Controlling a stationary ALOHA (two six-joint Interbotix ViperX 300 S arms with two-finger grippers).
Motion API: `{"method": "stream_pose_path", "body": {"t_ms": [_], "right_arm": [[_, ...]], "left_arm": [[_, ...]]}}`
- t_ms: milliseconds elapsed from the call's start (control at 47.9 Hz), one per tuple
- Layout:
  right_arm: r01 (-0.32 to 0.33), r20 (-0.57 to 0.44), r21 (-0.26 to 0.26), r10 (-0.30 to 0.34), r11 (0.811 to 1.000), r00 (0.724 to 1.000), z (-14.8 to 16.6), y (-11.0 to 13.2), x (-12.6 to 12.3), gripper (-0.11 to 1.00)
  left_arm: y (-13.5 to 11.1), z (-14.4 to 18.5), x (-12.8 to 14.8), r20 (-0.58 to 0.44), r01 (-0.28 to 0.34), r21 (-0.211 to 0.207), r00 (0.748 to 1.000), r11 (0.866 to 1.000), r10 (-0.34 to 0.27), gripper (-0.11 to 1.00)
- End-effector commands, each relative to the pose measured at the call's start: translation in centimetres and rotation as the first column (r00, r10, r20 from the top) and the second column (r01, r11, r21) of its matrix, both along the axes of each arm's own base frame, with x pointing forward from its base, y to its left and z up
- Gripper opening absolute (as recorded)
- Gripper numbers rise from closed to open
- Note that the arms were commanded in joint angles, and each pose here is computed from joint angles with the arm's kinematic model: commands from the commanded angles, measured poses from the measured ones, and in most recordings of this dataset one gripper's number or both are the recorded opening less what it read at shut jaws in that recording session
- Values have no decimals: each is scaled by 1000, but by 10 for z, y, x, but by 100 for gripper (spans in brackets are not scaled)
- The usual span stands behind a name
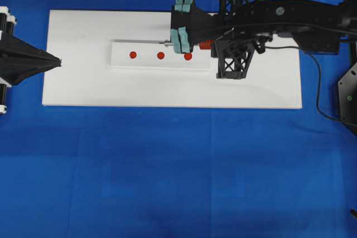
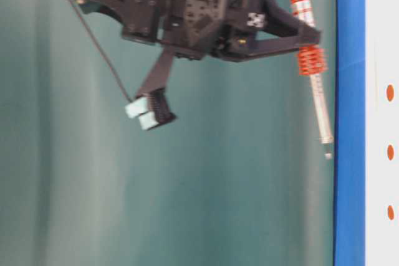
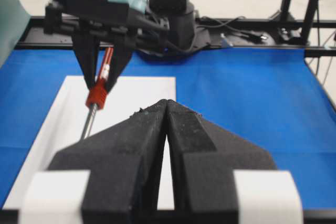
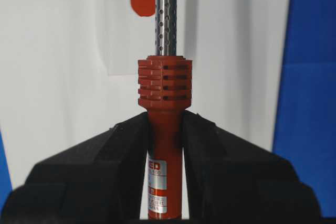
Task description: Touch the tip of the soldering iron to the mark.
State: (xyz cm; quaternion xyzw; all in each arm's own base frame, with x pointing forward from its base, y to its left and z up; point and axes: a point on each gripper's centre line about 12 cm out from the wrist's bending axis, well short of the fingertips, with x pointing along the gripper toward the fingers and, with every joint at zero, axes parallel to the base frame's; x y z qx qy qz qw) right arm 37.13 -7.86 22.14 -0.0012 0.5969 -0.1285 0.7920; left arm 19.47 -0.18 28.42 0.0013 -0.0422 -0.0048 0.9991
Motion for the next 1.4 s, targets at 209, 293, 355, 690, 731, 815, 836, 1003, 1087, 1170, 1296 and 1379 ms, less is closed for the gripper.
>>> {"method": "stream_pose_path", "body": {"t_ms": [209,293,355,690,731,815,836,1003,1087,1170,1296,1379], "right_arm": [[4,65,-16,-3,1000,998,29,-1,-1,6],[2,65,-16,-1,1000,998,29,0,-1,6],[2,63,-15,-1,1000,998,29,0,-2,6],[6,34,-10,-5,1000,999,22,4,-29,6],[4,30,-10,-4,1000,1000,22,5,-33,6],[6,20,-9,-6,1000,1000,21,6,-42,6],[6,15,-8,-6,1000,1000,20,6,-45,6],[14,-17,-3,-14,1000,1000,18,9,-61,6],[16,-25,-1,-16,1000,1000,18,9,-64,6],[14,-22,-2,-14,1000,1000,19,9,-63,6],[11,-18,-3,-11,1000,1000,20,9,-63,6],[11,-17,-3,-11,1000,1000,20,9,-62,6]], "left_arm": [[0,4,1,15,2,-2,1000,1000,-2,0],[0,4,1,15,2,-2,1000,1000,-2,0],[0,4,1,15,2,-2,1000,1000,-2,0],[0,4,1,15,2,-5,1000,1000,-2,0],[0,4,1,15,2,-3,1000,1000,-2,0],[0,4,1,15,2,-5,1000,1000,-2,0],[0,4,1,15,2,-5,1000,1000,-2,0],[0,3,2,11,2,-5,1000,1000,-2,0],[0,3,2,11,2,-5,1000,1000,-2,0],[0,3,2,11,2,-5,1000,1000,-2,0],[0,3,2,11,2,-5,1000,1000,-2,0],[0,3,2,11,2,-5,1000,1000,-2,0]]}}
